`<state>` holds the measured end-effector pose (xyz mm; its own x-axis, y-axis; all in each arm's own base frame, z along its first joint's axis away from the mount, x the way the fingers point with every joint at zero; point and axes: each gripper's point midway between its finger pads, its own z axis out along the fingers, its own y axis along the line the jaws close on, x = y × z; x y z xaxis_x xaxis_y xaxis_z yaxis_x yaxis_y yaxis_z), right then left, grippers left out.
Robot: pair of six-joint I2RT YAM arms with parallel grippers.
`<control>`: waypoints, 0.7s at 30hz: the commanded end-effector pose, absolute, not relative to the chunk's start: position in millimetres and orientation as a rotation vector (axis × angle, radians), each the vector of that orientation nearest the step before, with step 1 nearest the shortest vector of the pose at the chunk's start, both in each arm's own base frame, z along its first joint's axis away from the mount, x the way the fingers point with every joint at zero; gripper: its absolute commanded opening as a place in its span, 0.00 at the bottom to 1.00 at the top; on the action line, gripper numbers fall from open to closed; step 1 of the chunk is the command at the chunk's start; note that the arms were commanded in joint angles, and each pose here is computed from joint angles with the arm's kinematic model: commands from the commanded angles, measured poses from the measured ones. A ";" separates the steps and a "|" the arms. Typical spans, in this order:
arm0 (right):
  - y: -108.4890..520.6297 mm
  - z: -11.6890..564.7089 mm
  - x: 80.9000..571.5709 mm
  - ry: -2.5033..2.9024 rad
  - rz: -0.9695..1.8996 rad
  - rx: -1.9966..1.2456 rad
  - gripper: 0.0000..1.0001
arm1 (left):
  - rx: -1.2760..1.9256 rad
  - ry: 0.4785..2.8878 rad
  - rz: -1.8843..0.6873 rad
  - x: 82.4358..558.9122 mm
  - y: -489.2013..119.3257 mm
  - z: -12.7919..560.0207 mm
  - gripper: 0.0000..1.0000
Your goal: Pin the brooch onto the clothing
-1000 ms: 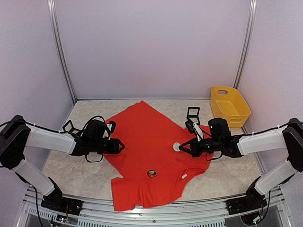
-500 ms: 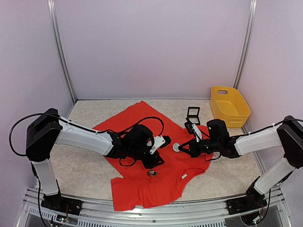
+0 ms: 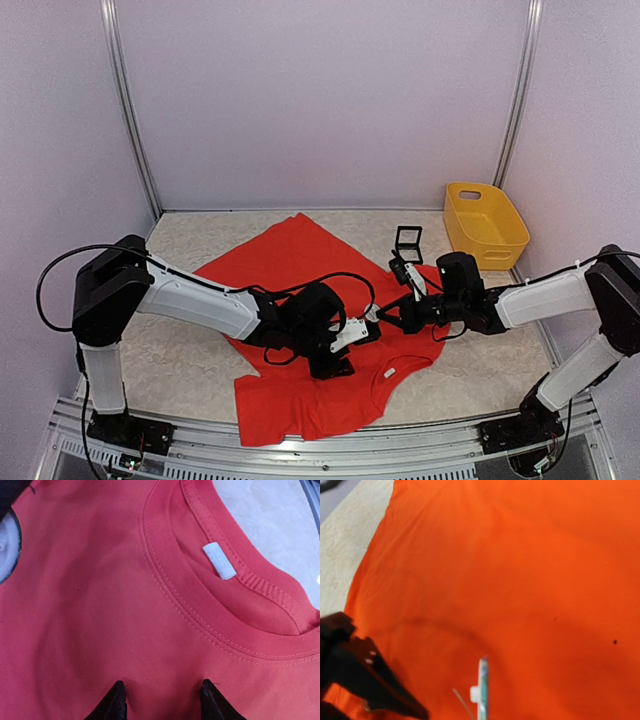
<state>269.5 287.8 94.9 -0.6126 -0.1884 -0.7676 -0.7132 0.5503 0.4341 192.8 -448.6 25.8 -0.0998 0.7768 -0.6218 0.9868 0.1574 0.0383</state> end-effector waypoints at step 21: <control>306.4 108.3 221.4 1.668 0.803 -1.005 0.00 | 1.533 1.755 -0.937 171.5 -463.1 82.6 0.00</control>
